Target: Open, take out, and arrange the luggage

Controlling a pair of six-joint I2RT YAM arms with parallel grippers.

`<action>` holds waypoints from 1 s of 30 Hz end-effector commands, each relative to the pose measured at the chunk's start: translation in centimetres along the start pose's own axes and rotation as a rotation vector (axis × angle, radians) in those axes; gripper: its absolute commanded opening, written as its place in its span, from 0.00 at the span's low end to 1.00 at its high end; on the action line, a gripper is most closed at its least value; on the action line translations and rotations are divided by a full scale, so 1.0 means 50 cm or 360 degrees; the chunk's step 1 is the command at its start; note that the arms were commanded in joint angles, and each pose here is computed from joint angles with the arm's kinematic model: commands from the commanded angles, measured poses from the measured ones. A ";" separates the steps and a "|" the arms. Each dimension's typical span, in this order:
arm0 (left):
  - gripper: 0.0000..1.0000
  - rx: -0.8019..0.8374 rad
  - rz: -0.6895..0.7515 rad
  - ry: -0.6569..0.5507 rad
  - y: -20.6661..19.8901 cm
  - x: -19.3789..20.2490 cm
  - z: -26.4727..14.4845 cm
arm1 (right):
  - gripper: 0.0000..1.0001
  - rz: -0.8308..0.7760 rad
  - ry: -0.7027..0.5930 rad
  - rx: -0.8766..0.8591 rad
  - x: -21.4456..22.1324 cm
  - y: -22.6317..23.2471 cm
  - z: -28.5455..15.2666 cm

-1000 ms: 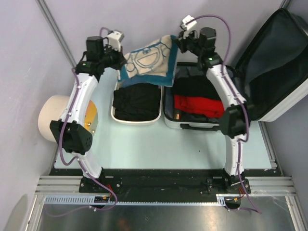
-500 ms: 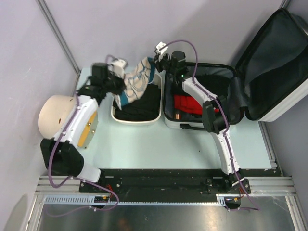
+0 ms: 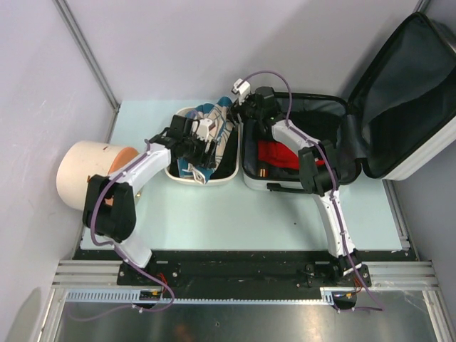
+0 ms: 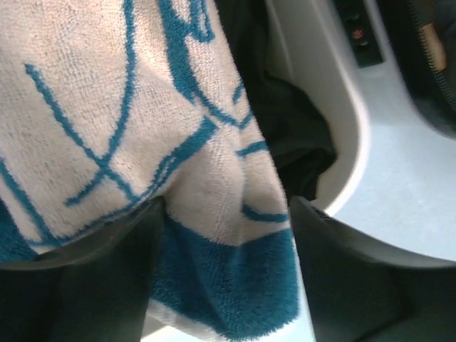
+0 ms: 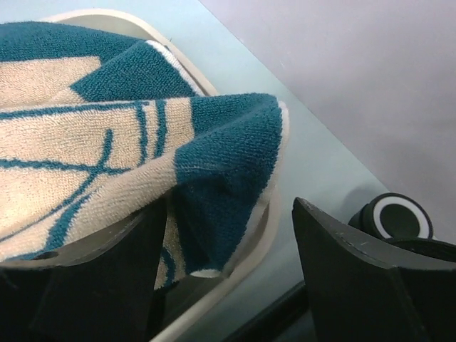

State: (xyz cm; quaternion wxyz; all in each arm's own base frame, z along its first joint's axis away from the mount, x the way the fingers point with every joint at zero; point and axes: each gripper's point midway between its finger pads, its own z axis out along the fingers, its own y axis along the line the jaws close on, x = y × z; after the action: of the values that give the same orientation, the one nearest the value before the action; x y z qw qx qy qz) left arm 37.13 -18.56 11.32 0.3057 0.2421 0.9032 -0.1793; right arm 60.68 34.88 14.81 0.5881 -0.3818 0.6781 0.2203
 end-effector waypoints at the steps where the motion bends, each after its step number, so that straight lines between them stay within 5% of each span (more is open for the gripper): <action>1: 0.92 0.0163 0.0035 -0.0299 -0.048 -0.101 -0.099 | 0.80 -0.0046 -0.0216 0.0029 -0.201 -0.031 -0.076; 7: 1.00 0.0144 0.0121 -0.0532 -0.032 -0.197 -0.238 | 0.89 0.0001 -0.0239 0.0142 -0.303 -0.114 -0.202; 16: 1.00 0.0048 0.0309 -0.0635 -0.009 -0.273 -0.279 | 0.84 0.0088 0.0427 0.0161 -0.109 -0.220 -0.425; 22: 1.00 0.0124 0.0229 -0.0581 -0.008 -0.279 -0.239 | 0.82 0.0090 0.0758 0.0135 0.007 -0.181 -0.430; 30: 1.00 0.0130 0.0190 -0.0530 -0.002 -0.267 -0.218 | 0.87 0.0037 0.0897 0.0065 0.098 -0.113 -0.332</action>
State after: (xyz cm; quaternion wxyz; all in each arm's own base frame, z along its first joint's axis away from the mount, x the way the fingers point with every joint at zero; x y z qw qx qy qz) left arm 41.44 -17.24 25.92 0.4325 0.2577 0.8345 -0.2239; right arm 54.21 16.22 16.88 0.4016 -0.3897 0.8200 0.1205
